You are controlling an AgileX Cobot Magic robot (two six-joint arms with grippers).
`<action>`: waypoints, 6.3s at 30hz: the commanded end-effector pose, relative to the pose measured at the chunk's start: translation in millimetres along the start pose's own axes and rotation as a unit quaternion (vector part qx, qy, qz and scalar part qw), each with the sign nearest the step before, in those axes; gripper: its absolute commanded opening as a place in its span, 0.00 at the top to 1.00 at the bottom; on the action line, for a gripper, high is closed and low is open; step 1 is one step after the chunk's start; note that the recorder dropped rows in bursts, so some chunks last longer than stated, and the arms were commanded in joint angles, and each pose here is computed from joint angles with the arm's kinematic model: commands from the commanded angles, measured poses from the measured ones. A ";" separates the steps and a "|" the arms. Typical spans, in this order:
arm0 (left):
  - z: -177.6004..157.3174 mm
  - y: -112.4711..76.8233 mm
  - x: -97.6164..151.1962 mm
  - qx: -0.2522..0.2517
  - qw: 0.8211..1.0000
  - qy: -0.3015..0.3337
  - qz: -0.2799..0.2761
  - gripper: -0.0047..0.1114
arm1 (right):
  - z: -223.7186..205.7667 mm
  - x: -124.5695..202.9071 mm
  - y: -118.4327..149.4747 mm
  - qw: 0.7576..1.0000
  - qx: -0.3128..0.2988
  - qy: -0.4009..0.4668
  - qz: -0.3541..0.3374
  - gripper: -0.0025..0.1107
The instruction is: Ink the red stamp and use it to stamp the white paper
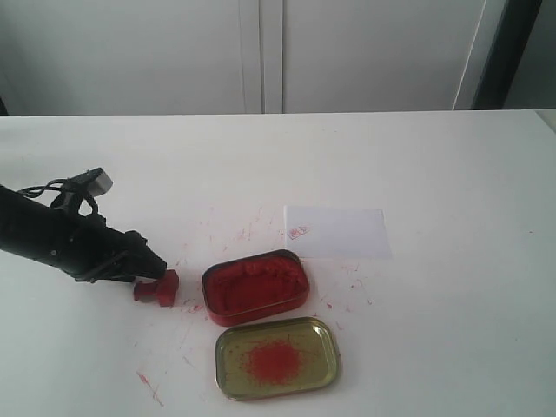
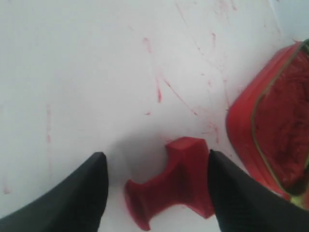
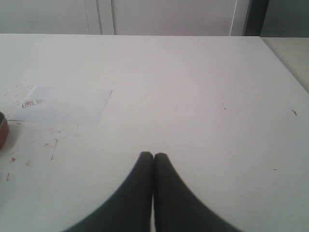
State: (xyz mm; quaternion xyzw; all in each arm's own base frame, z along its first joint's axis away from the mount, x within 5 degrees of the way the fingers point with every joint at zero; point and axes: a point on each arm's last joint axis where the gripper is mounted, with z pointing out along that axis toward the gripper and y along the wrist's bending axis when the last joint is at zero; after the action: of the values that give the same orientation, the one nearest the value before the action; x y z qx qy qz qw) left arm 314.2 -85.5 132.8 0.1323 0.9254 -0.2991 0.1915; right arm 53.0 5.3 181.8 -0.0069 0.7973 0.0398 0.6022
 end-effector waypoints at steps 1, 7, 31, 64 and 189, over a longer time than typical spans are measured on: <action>-9.7 -0.6 -5.1 -0.026 0.999 -0.022 0.013 0.40 | 0.2 0.1 0.0 1.000 -0.001 -0.006 0.001 0.98; -18.3 -6.6 -9.1 -0.026 0.999 -0.036 0.022 0.45 | 0.2 0.1 0.0 1.000 -0.001 -0.006 0.001 0.98; -71.4 -35.7 -0.5 -0.071 0.992 -0.093 0.044 0.96 | 0.2 0.1 0.0 1.000 -0.001 -0.006 0.001 0.98; -152.3 -77.3 90.0 -0.174 0.938 -0.260 0.151 0.96 | 0.2 0.1 0.0 1.000 -0.001 -0.006 0.001 0.98; -147.5 -46.1 230.2 -0.319 0.870 -0.370 0.061 0.96 | 0.2 0.1 0.0 1.000 -0.001 -0.006 0.001 0.98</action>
State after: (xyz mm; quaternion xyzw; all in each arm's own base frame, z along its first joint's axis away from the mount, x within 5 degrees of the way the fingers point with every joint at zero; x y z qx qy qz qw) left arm 51.9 -2.7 167.5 0.0062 0.8231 0.0010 0.5678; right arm 53.0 5.3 181.8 -0.0069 0.7973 0.0398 0.6022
